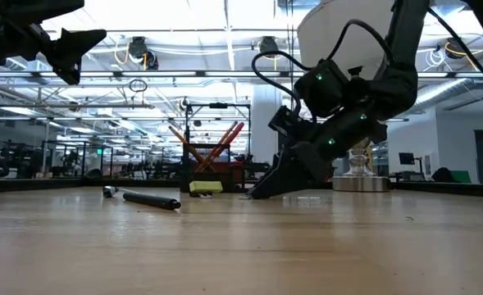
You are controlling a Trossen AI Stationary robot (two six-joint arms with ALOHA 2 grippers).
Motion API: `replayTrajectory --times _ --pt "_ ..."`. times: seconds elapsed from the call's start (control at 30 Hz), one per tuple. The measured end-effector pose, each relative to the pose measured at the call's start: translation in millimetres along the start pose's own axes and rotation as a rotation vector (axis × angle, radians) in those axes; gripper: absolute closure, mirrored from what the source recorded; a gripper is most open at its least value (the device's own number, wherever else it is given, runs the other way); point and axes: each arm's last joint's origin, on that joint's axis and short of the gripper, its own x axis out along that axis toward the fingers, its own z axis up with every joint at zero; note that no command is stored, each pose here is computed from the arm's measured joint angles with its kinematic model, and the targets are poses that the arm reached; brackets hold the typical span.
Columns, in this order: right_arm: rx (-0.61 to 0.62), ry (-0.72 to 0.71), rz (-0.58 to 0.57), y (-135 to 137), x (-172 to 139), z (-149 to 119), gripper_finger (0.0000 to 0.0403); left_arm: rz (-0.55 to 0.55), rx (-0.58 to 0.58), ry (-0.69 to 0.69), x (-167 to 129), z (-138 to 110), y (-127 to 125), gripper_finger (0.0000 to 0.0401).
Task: Pick and place office supplies into organizer
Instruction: Put the black binder clip into the black desk organizer
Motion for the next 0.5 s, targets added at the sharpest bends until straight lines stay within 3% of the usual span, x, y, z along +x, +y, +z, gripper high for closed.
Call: replayTrajectory --times 0.3,0.5 --pt "0.102 0.107 0.068 15 0 -8 0.0119 0.0 0.0 -0.001 0 0 0 0.0157" --pt "0.079 0.07 0.108 35 2 -4 0.0131 0.0 0.0 0.0 0 0 0 0.0157"
